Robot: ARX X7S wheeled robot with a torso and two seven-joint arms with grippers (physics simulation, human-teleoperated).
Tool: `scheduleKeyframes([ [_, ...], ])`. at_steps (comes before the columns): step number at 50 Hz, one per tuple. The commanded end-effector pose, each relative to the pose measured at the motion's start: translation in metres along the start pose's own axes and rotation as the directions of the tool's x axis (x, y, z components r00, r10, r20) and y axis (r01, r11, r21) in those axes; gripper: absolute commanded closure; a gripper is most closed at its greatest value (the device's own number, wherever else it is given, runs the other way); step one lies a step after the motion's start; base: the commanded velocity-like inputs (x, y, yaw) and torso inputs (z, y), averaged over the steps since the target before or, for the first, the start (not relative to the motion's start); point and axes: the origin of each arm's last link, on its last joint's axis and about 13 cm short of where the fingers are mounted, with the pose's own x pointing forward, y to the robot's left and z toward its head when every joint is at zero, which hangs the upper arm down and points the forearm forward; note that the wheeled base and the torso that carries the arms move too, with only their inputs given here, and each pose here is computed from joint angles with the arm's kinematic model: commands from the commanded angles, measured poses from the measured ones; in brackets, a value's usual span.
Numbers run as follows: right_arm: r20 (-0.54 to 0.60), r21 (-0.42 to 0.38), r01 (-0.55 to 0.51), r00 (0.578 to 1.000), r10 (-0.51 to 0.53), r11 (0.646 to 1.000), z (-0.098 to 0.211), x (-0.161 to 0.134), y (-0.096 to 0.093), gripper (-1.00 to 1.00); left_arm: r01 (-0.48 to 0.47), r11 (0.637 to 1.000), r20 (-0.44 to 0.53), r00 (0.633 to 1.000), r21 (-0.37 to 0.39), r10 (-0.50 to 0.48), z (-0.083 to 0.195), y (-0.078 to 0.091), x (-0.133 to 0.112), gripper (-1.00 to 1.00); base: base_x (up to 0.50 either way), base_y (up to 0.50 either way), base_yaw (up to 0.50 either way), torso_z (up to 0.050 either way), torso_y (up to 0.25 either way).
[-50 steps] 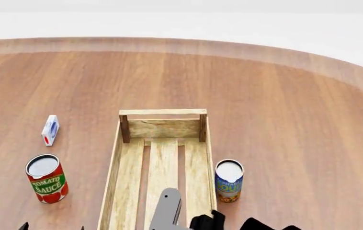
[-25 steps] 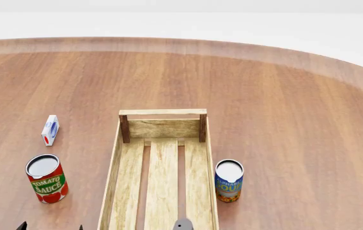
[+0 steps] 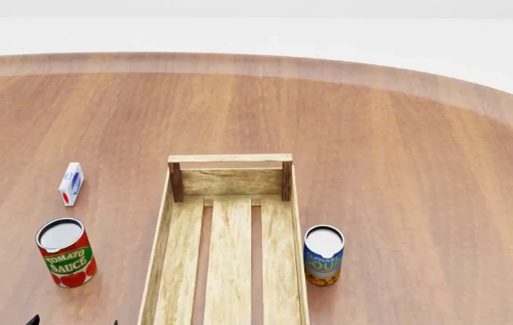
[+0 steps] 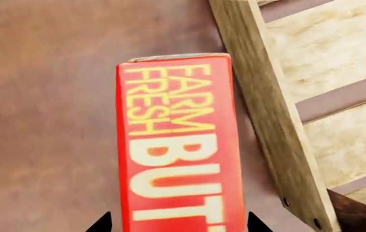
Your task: Pick up the butter and put it in the tray.
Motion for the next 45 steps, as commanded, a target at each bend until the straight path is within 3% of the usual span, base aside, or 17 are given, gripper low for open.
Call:
scheduleKeyframes([
  [1,-0.032,0.008,-0.017,0.999,0.018,1.0,-0.007,0.011,0.0,-1.0,0.002,1.0,-0.002,1.0,0.0,-0.002,0.0,0.0,0.0,-1.0,0.0,0.0,0.0,0.0,0.0],
  [12,-0.044,0.016,-0.04,0.998,0.04,0.999,-0.011,0.023,-0.001,-1.0,0.004,1.0,0.0,1.0,0.0,-0.004,0.0,0.0,0.0,-1.0,0.0,0.0,0.0,0.0,0.0],
  [13,-0.035,0.008,-0.019,0.999,0.019,1.0,-0.011,0.023,-0.001,1.0,0.004,1.0,-0.001,1.0,0.0,-0.004,0.0,0.0,0.0,-1.0,0.0,0.0,0.0,0.0,0.0],
  [27,0.005,0.009,-0.02,1.0,0.02,1.0,-0.008,0.019,0.001,1.0,0.008,1.0,-0.002,1.0,0.001,-0.008,0.0,-0.001,0.0,-1.0,0.0,0.0,0.0,0.0,0.0],
  [45,0.042,-0.016,-0.064,0.997,0.064,0.998,0.012,-0.037,0.026,1.0,0.004,1.0,-0.002,1.0,-0.004,-0.004,0.0,-0.001,0.001,-1.0,0.0,0.0,0.0,0.0,0.0],
])
